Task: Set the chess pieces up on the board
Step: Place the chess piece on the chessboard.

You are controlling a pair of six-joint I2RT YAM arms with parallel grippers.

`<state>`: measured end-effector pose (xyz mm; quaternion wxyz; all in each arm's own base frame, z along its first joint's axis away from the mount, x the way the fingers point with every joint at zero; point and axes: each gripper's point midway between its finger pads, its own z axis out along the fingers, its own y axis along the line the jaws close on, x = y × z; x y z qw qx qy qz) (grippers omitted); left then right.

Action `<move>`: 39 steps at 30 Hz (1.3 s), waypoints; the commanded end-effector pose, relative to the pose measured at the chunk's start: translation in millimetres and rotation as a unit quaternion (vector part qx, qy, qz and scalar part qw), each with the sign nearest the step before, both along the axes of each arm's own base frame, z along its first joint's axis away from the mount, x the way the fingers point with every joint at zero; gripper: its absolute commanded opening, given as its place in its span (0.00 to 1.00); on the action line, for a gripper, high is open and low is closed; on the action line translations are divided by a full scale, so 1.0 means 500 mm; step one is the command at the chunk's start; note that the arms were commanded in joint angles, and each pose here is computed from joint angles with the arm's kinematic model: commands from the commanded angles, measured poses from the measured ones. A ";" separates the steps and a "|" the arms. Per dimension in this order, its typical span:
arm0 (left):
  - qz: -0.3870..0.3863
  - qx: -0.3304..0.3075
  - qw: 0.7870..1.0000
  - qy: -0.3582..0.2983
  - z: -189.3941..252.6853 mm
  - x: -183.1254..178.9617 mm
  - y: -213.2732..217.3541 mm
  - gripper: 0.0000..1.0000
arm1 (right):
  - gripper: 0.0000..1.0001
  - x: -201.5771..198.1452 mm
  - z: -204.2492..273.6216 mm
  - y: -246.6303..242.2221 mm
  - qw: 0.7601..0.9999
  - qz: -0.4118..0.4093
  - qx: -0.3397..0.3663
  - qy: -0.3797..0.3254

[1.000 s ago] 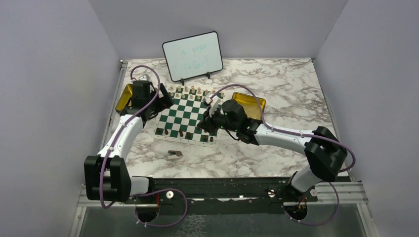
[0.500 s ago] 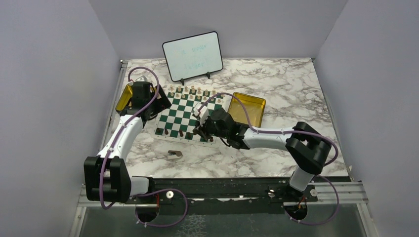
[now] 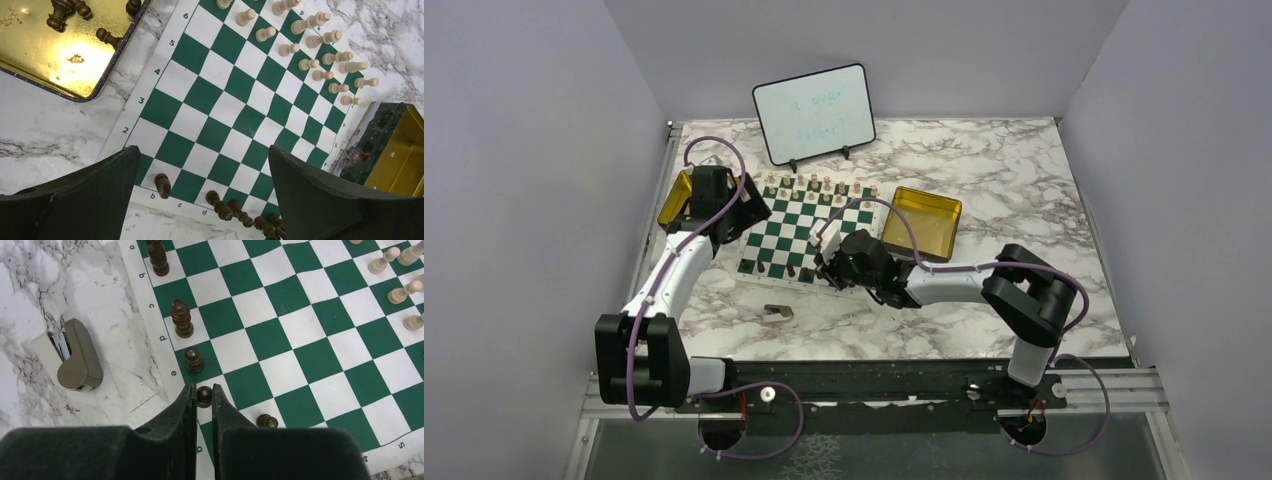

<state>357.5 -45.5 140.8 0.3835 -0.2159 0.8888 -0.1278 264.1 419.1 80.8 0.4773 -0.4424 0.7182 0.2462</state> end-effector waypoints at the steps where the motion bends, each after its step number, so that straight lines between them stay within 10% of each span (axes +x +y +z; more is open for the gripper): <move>1: -0.002 -0.012 1.000 0.003 0.000 -0.001 -0.004 0.99 | 0.03 0.008 -0.007 0.003 1.000 -0.017 0.001 -0.018; 39: -0.002 -0.017 1.000 0.003 0.000 0.001 -0.002 0.99 | 0.09 0.005 -0.058 -0.005 0.999 -0.035 -0.026 0.000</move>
